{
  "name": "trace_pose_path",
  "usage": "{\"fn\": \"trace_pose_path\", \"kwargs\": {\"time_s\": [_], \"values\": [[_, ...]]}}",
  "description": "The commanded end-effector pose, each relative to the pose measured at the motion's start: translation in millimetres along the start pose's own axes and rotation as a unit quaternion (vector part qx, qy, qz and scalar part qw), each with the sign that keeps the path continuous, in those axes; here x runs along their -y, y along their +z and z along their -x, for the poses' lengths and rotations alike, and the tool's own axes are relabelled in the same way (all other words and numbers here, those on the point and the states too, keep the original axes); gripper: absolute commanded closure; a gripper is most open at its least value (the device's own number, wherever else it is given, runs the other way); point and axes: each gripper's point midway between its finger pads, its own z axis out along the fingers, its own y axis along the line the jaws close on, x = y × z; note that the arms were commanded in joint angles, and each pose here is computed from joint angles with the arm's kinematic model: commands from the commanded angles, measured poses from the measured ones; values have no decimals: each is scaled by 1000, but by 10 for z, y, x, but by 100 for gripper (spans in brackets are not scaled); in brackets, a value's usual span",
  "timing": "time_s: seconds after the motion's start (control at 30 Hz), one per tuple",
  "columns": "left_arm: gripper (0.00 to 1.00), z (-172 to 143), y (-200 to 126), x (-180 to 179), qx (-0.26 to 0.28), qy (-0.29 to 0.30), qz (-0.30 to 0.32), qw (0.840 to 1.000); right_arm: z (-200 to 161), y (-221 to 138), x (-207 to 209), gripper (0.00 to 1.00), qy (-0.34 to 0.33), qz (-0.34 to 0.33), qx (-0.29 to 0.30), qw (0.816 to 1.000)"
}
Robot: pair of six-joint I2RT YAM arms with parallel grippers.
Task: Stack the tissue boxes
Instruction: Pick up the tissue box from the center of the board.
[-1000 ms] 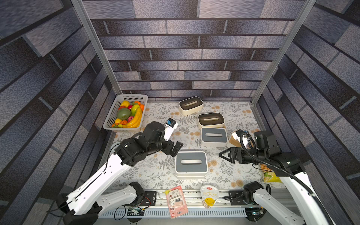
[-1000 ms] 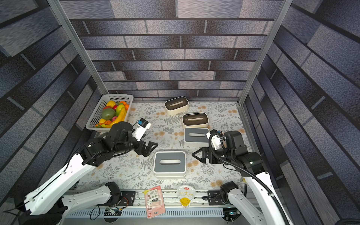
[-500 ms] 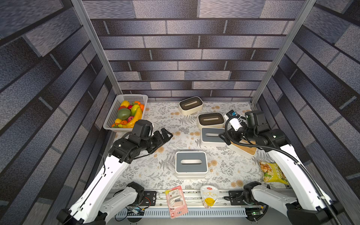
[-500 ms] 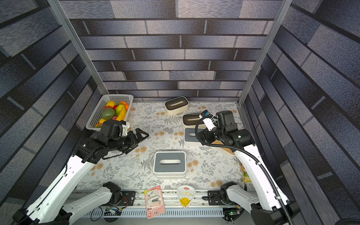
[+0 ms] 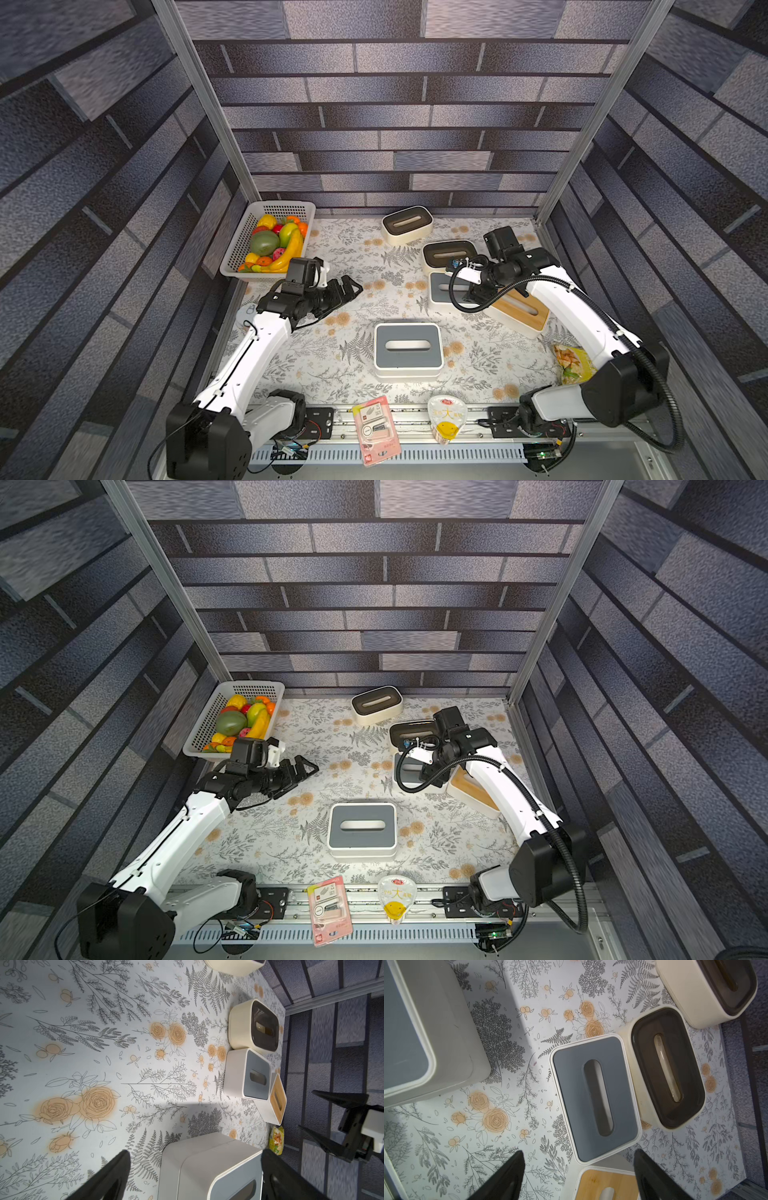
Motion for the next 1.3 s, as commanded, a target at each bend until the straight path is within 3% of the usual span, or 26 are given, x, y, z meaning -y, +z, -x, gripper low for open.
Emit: {"fn": "trace_pose_path", "kwargs": {"time_s": [0.0,0.1,0.3,0.4,0.73,1.27], "values": [[0,84,-115,364,-1,71,-78,994,-23,163,25,19,-35,12,-3,999],[0,4,-66,392,-50,87,-77,992,-25,299,48,19,-27,30,-10,999],[0,8,67,295,-63,135,-68,986,-64,560,-33,22,-12,86,-35,996],[0,-46,99,357,-85,152,-94,980,-85,660,-62,23,-10,96,-41,994],[0,-106,129,397,-94,161,-122,975,-207,967,-33,26,-2,123,-80,989],[0,-70,191,357,-101,144,-124,977,-245,1083,-71,29,1,142,-90,986]]}}
